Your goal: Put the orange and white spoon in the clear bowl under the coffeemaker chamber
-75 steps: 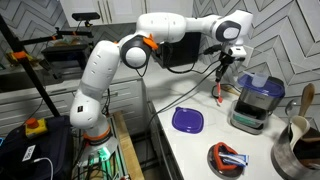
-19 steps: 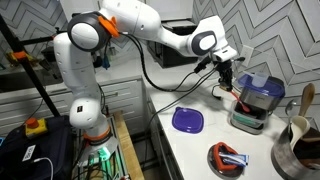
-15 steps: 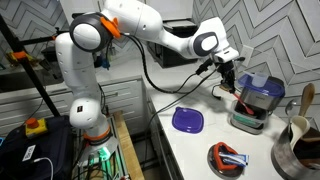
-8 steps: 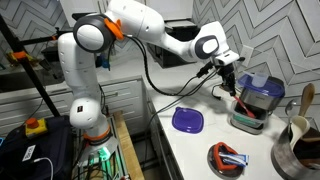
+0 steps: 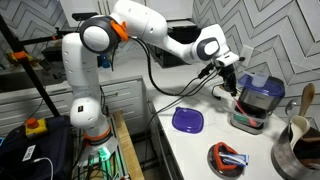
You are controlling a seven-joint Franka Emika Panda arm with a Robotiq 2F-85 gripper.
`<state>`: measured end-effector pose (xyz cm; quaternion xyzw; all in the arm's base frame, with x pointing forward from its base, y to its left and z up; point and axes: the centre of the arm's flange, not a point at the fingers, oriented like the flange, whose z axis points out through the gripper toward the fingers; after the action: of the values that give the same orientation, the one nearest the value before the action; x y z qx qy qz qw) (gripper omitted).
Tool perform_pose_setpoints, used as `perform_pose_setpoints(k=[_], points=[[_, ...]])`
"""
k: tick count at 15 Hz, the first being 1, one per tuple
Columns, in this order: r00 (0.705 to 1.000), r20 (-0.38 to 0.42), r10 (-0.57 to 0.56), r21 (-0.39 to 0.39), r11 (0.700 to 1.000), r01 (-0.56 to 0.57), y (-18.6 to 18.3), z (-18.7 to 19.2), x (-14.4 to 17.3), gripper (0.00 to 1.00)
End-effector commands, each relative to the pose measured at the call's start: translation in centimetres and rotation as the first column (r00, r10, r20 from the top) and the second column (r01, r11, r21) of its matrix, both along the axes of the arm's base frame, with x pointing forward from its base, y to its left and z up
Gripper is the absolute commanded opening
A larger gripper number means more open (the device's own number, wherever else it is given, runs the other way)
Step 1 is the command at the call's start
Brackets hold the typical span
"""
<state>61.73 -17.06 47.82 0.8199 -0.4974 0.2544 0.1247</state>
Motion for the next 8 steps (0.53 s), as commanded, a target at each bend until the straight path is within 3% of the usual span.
perform_pose_setpoints(k=[1,4,6,7,8], points=[[1.0,0.015,-0.016,0.001,1.0,0.016,0.5,0.2,0.2,0.59],[0.998,0.023,0.055,0.061,0.997,-0.056,2.0,1.4,-0.4,0.81],[0.985,0.035,0.168,0.124,0.977,-0.171,3.6,2.5,-1.1,0.96],[0.976,0.05,0.214,0.144,0.965,-0.219,4.3,3.2,-1.5,0.99],[0.99,0.035,0.137,0.097,0.985,-0.14,3.6,2.2,0.4,0.86]])
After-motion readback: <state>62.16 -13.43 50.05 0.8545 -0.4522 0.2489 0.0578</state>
